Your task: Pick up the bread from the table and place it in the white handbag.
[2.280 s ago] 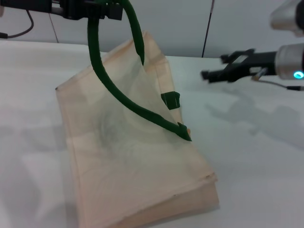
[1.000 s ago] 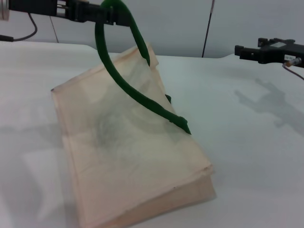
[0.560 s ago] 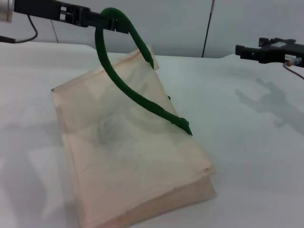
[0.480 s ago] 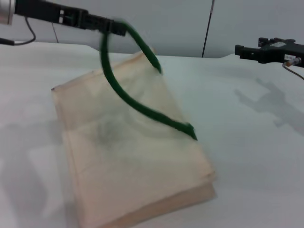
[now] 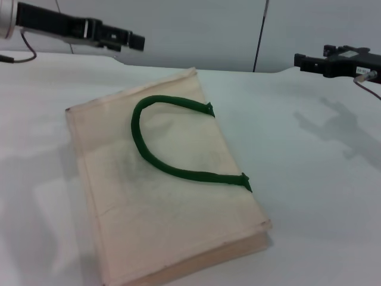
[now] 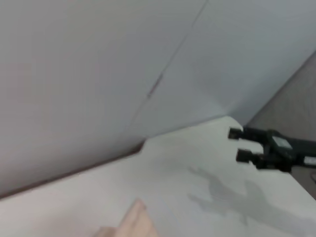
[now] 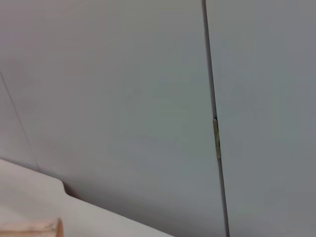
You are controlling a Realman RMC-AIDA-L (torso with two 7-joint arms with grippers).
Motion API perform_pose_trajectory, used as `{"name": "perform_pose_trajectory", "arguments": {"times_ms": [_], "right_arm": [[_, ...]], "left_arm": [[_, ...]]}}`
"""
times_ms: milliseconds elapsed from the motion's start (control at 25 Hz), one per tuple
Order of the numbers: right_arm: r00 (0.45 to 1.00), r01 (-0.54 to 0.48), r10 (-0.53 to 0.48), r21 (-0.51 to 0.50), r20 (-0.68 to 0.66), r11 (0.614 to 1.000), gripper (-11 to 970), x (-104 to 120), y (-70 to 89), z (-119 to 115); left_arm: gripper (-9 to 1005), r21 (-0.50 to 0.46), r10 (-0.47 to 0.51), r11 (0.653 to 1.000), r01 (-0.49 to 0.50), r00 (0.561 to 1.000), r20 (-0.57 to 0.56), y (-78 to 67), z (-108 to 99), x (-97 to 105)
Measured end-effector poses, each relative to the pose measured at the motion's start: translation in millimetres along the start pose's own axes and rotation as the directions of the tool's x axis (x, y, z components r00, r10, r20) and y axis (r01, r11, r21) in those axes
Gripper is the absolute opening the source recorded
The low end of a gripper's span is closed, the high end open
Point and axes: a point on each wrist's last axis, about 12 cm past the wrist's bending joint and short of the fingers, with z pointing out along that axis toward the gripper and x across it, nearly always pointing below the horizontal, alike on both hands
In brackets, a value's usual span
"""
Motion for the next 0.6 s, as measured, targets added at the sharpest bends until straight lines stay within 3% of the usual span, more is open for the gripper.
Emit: {"name": "perform_pose_trajectory", "arguments": {"times_ms": [80, 160, 240, 280, 400, 600], "right_arm": [[0.999, -0.009, 0.009, 0.009, 0.032, 1.000, 891, 3, -0.4, 0], [0.999, -0.012, 0.011, 0.015, 0.053, 1.000, 891, 5, -0.8, 0], [0.996, -0.008, 0.005, 0.031, 0.090, 0.999, 891, 8, -2.0, -1], [0.994, -0.007, 0.002, 0.044, 0.109, 0.999, 891, 9, -2.7, -1], [0.985, -0.010, -0.007, 0.095, 0.170, 0.995, 891, 17, -4.1, 0], [0.973, 0.002, -0.043, 0.174, 0.227, 0.985, 891, 29, -6.5, -2]], "left_arm": [[879, -0.003, 0.048, 0.999, -0.048, 0.993, 0.109, 3.4, 0, 0], [879, -0.002, 0.071, 0.997, -0.072, 0.986, 0.149, 4.3, 1, 1], [879, -0.011, 0.151, 0.988, -0.155, 0.941, 0.303, 6.2, 5, 11], [879, -0.018, 0.164, 0.986, -0.168, 0.931, 0.327, 6.7, 6, 13], [878, -0.095, 0.242, 0.970, -0.225, 0.839, 0.487, 11.1, 8, 31], [878, -0.244, 0.379, 0.925, -0.290, 0.678, 0.630, 10.4, 14, 59]]}}
